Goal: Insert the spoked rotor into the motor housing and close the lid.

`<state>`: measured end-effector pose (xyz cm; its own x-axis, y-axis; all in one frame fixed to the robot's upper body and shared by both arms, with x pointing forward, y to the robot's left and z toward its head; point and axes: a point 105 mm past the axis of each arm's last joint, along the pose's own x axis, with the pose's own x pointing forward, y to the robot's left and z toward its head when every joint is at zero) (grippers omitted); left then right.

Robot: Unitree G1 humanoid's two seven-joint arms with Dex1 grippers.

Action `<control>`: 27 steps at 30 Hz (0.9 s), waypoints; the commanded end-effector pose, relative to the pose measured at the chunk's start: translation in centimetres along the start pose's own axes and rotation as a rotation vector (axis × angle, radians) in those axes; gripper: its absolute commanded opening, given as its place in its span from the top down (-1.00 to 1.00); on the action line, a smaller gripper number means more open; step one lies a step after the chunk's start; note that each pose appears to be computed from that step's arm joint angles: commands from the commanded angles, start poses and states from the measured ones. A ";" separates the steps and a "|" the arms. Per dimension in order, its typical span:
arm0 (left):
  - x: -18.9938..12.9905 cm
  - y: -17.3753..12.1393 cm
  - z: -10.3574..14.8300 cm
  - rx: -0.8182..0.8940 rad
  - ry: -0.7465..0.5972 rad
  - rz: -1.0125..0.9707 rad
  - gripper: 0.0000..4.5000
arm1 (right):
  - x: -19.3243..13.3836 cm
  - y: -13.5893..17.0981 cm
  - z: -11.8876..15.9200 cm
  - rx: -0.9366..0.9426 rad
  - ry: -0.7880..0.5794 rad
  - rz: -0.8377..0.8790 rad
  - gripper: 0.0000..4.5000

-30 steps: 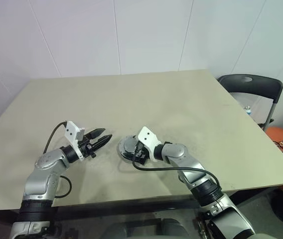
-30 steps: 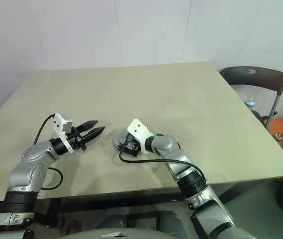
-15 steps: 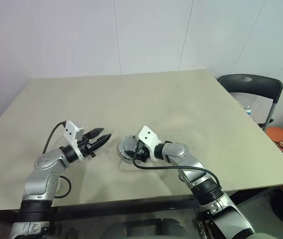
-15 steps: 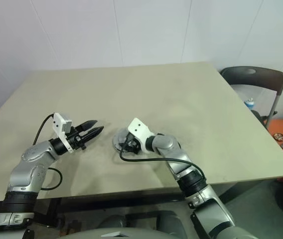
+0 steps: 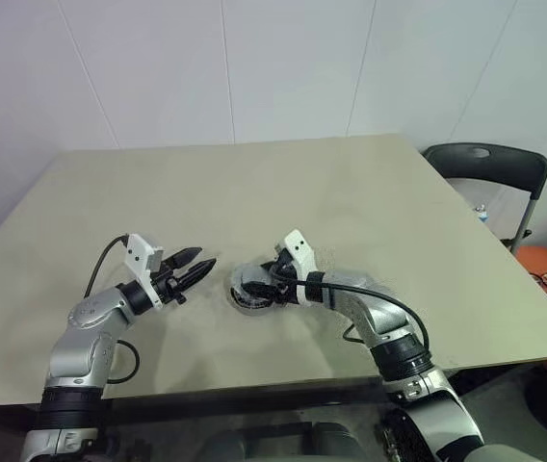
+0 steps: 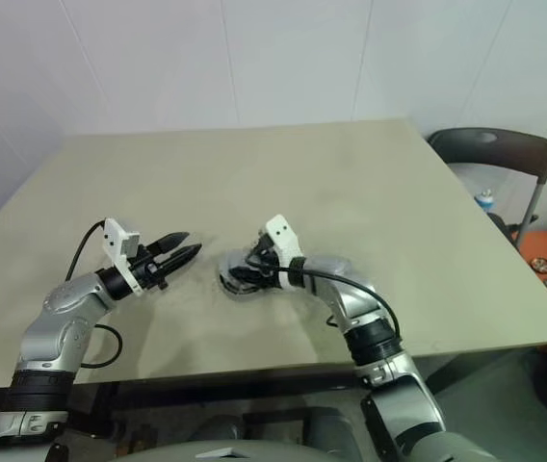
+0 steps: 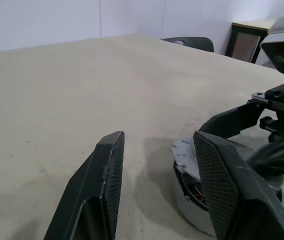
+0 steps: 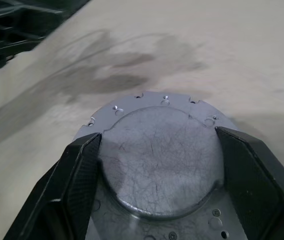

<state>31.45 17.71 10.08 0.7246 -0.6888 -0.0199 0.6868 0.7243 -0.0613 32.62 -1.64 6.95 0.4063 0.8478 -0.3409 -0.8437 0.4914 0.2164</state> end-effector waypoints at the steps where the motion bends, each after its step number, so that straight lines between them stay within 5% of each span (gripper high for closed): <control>1: 0.2 -0.1 1.6 0.058 -0.045 -0.004 -0.04 | -0.4 1.1 1.7 -0.122 -0.041 0.066 -0.43; 27: -0.2 -0.2 1.6 0.050 -0.046 0.018 -0.04 | 1.2 0.0 -0.3 -0.311 0.015 -0.019 -0.43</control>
<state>31.01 17.87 9.89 0.7441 -0.6676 -0.0254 0.6655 0.7440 -0.0601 32.36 -0.88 5.89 0.3949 0.8454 -0.3596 -0.9127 0.4057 -0.0487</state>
